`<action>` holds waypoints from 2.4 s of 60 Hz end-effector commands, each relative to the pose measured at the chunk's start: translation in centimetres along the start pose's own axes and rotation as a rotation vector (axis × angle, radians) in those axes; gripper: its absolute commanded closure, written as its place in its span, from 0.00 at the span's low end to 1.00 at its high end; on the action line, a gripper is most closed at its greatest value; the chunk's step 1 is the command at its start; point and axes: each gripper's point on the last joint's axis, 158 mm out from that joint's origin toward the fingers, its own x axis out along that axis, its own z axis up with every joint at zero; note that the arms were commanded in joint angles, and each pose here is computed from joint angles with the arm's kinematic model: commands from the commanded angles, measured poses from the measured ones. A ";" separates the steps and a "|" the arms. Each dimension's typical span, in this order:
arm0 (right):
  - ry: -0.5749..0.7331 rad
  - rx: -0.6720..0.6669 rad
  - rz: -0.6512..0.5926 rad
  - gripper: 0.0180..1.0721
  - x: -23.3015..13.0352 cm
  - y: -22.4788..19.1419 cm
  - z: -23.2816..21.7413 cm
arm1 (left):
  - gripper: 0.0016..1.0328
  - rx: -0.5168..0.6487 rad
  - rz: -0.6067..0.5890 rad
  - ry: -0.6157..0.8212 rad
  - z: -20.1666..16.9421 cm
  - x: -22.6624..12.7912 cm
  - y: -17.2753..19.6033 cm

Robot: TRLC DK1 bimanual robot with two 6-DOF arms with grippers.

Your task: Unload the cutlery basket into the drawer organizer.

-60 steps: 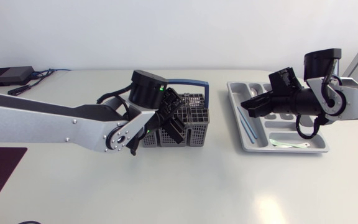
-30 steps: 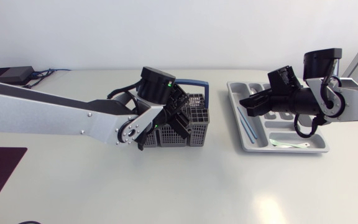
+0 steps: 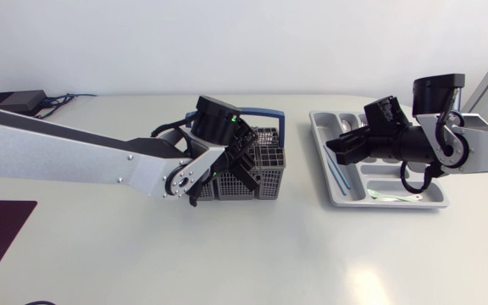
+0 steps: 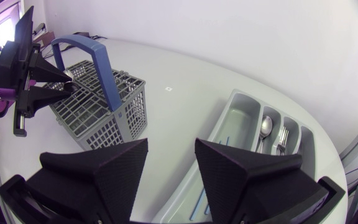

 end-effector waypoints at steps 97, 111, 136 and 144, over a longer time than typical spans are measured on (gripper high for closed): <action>-0.117 -0.275 0.245 0.43 -2.5 11.0 -0.2 | 0.87 -0.034 0.080 -0.193 4.8 -6.5 3.1; -0.172 -0.358 0.375 0.43 -2.9 16.1 0.1 | 0.87 -0.043 0.096 -0.215 5.5 -7.8 4.0; -0.259 -0.388 0.385 0.43 -2.5 19.0 3.0 | 0.87 -0.084 0.093 -0.198 6.2 -8.4 5.0; -0.282 -0.379 0.359 0.43 -2.6 18.7 3.9 | 0.87 -0.113 0.069 -0.201 7.0 -8.9 5.2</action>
